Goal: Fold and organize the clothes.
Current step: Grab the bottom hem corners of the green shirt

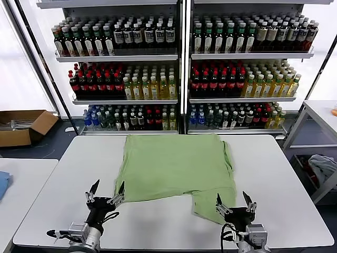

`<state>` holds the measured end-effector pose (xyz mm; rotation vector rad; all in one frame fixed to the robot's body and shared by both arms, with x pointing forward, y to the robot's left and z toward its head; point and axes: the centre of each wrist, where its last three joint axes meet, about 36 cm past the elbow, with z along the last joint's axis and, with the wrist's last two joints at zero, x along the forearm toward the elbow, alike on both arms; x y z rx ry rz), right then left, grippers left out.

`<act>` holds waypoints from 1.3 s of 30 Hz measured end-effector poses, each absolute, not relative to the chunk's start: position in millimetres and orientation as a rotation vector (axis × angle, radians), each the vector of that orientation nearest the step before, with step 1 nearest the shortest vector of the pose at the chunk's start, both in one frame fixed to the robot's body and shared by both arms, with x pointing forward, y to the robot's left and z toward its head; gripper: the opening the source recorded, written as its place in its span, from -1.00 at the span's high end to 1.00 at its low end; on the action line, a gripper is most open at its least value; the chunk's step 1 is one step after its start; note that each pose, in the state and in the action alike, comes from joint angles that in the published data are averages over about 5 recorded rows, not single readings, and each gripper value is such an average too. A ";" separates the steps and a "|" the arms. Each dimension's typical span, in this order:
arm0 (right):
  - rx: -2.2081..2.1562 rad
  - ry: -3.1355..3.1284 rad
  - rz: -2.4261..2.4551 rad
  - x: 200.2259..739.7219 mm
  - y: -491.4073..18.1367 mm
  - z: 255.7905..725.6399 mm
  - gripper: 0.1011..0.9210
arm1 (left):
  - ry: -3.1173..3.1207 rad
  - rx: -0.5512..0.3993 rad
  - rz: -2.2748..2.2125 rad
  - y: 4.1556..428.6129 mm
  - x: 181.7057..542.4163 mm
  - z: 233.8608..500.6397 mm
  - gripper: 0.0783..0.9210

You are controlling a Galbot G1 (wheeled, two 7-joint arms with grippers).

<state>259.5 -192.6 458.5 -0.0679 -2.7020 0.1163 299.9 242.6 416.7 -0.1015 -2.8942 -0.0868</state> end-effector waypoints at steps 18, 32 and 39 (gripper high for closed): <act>-0.137 -2.625 0.072 249.7 -186.4 448.6 -0.76 | -2.731 -0.176 -0.085 253.1 313.6 399.2 -0.77; -0.156 -2.597 0.044 250.0 -184.5 441.6 -0.76 | -2.685 -0.176 -0.041 265.6 330.2 392.3 -0.77; -0.155 -2.580 0.037 253.5 -182.5 433.6 -0.76 | -2.673 -0.179 -0.029 265.6 331.3 389.9 -0.77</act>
